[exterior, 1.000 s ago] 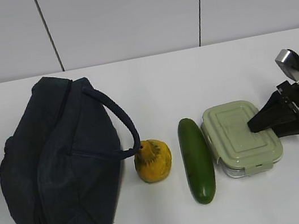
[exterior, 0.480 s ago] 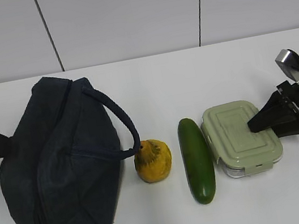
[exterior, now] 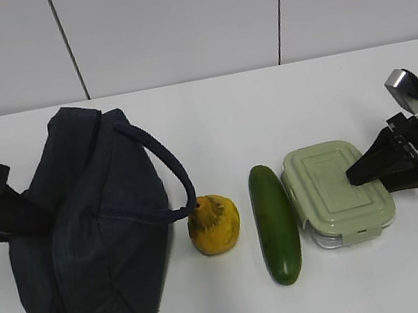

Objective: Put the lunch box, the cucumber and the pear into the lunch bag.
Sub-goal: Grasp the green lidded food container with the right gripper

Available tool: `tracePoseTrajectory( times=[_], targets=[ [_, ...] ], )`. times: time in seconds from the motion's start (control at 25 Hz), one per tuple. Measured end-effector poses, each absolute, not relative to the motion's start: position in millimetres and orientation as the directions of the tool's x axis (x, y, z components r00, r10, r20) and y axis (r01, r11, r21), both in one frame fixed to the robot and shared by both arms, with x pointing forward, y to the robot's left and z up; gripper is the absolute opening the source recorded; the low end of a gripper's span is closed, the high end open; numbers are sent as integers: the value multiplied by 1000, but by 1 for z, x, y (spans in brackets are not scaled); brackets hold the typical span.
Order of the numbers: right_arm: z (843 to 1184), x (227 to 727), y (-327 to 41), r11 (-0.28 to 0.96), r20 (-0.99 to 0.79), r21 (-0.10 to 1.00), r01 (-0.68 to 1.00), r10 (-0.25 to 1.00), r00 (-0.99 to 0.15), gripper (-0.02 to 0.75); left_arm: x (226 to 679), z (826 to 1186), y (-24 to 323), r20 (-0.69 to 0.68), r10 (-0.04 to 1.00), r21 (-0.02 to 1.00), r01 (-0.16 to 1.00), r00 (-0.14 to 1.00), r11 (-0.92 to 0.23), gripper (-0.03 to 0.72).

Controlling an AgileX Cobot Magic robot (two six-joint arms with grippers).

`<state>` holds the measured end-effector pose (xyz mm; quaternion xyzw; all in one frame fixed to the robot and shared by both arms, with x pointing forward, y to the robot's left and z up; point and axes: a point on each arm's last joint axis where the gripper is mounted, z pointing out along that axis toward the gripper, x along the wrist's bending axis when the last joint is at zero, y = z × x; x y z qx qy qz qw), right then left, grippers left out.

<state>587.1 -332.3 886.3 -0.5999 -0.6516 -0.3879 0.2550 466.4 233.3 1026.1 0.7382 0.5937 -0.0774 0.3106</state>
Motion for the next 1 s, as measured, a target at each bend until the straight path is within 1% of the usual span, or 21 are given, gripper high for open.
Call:
tracePoseTrajectory(
  times=[0.04,0.12,0.2,0.68,0.76,1.0],
  targets=[
    [886,587,-332,-22,798,198,980,584,-148,379,467,1026,233,-482,829,368,924,284,-103,128],
    [886,587,-332,-22,798,198,980,584,-148,379,467,1025,232,-479,830,370,923,286,-104,33],
    [886,587,-332,-24,799,195,981,584,-144,379,467,1025,233,-476,832,372,922,286,-104,-1],
    [887,588,-332,-46,806,180,983,579,-120,379,470,1029,226,-538,803,386,922,255,-34,-12],
    [887,588,-332,-47,807,178,983,579,-118,379,471,1029,224,-536,803,393,919,260,-36,-12],
    [891,588,-333,-51,796,186,981,593,-120,379,474,1017,207,-536,795,369,926,283,-80,-13]
  ],
)
